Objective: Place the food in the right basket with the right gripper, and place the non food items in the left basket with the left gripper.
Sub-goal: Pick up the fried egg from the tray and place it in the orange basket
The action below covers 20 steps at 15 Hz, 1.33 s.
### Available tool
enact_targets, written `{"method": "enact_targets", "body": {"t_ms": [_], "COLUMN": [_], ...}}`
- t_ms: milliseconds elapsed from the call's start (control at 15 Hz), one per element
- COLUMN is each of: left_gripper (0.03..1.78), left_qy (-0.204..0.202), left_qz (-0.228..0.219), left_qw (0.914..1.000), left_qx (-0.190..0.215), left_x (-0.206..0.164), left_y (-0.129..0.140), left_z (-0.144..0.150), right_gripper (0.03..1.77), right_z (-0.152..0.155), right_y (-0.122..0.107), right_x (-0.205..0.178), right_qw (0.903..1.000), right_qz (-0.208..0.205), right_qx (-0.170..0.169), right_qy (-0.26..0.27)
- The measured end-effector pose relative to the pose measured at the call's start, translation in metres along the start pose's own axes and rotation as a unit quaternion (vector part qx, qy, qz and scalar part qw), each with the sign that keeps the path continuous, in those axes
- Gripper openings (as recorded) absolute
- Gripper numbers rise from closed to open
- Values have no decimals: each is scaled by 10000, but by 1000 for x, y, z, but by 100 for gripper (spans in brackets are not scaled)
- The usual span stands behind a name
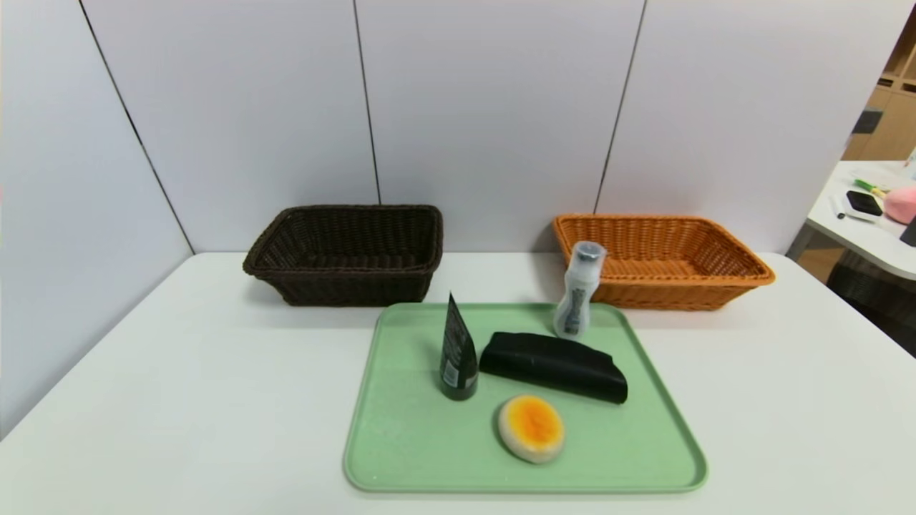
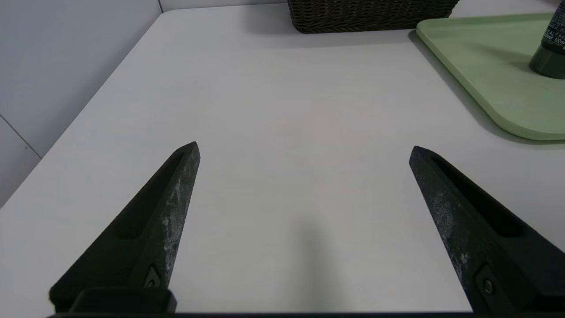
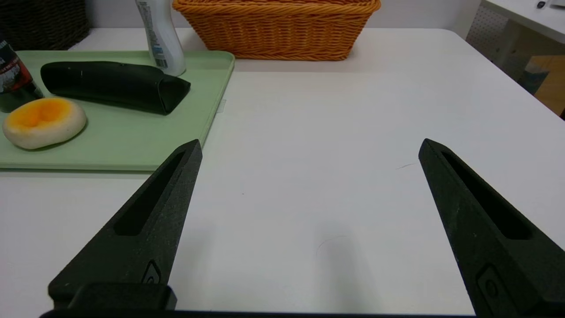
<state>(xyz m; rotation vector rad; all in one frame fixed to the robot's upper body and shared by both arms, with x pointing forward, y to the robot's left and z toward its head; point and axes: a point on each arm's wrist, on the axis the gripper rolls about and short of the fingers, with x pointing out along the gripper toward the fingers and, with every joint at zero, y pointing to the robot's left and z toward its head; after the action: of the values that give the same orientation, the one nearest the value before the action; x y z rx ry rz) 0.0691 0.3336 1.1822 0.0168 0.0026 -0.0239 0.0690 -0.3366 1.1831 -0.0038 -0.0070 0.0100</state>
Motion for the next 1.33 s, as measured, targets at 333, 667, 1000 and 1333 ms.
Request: {"method": "enact_targets", "body": {"t_ms": [333, 667, 1000, 1333], "left_gripper": [169, 169, 169, 169], "left_qy": [0, -94, -332, -680], "left_qz": [21, 13, -160, -522], "left_qw": [10000, 9997, 9983, 9948], "left_qx": [-24, 213, 444, 550], "left_x": [0, -3, -19, 7], "left_y": [0, 0, 0, 1], "left_z": [0, 8, 67, 184], "right_gripper": [170, 170, 170, 170], "right_z": [0, 2, 68, 178], "right_y": [0, 0, 3, 6], "right_x": [0, -1, -18, 2], "right_qw": [10000, 9997, 9968, 9873], "right_qz": [0, 65, 661, 1472], "right_qx": [-2, -216, -291, -434], "right_qy": [-2, -6, -332, -420]}}
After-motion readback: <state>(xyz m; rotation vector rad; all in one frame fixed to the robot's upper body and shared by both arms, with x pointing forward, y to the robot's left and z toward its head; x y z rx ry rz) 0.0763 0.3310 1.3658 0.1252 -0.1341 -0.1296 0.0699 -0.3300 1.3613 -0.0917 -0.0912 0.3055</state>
